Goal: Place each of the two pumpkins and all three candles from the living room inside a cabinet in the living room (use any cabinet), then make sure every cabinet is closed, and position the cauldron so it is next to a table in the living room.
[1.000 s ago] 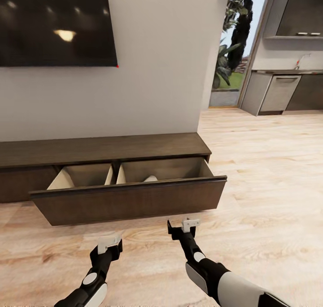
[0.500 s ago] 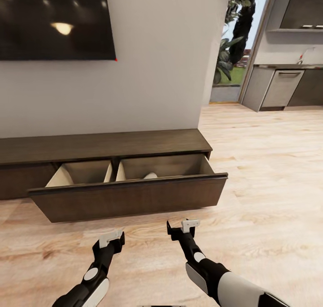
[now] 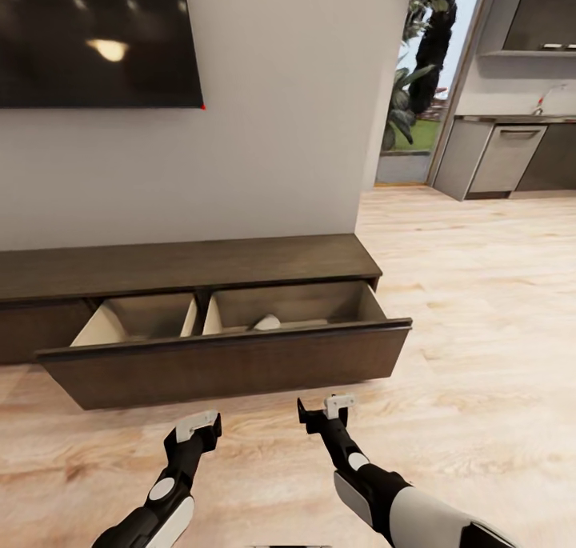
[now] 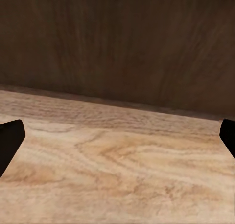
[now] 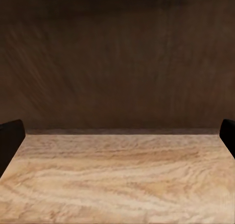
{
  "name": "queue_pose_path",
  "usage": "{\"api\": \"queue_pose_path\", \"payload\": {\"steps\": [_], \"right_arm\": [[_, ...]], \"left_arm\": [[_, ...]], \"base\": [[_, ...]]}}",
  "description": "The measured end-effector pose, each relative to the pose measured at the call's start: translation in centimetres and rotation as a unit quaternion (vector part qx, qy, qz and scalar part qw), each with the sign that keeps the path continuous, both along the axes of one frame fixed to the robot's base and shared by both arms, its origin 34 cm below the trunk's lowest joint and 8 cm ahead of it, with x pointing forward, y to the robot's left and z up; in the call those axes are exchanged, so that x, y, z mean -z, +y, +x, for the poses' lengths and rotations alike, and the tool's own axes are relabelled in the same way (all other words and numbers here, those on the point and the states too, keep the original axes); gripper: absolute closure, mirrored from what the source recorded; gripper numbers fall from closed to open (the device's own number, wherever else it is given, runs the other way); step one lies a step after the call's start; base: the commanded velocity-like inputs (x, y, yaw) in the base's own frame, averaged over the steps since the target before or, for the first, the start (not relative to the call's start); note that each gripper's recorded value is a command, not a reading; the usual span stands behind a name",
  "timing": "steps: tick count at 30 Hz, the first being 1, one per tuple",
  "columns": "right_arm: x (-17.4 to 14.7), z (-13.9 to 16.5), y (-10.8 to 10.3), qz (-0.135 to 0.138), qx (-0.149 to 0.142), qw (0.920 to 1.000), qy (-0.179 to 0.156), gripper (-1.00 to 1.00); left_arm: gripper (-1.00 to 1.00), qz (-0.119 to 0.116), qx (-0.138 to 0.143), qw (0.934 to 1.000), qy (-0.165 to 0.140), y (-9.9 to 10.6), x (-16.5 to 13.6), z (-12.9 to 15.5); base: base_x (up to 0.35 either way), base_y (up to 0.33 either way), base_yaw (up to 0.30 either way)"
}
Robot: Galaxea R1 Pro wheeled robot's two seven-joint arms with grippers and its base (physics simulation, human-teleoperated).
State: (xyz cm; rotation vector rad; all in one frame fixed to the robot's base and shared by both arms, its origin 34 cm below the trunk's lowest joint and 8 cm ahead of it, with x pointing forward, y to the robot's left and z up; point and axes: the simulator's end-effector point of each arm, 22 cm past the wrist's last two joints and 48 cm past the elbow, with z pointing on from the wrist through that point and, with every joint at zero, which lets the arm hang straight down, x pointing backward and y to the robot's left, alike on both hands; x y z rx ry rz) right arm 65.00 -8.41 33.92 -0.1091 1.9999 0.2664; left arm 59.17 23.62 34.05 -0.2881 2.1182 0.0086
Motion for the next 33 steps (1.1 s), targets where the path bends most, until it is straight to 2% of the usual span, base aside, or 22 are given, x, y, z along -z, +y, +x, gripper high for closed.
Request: {"api": "queue_pose_path", "payload": {"steps": [8,15,22,33], "right_arm": [[0.2,-0.1,-0.1,0.0,-0.003,1.0,0.002,-1.0],[0.3,-0.2,0.0,0.002,-0.003,1.0,0.004,-1.0],[2.5,-1.2,-2.8,-0.028,0.011,0.9992,0.026,-1.0],[2.7,-1.5,-2.8,-0.028,0.002,0.9992,0.029,-1.0]], "left_arm": [[-1.0,0.0,0.001,1.0,0.002,0.0,0.1,-0.1],[-1.0,-0.001,0.002,1.0,0.003,-0.1,0.1,-0.1],[-1.0,-0.001,0.003,1.0,0.003,-0.2,0.2,-0.1],[-1.0,-0.004,0.004,1.0,0.005,-0.3,0.2,-0.2]], "base": [[0.252,0.0,0.0],[0.036,0.0,0.0],[0.01,0.0,0.0],[0.178,0.0,0.0]]}}
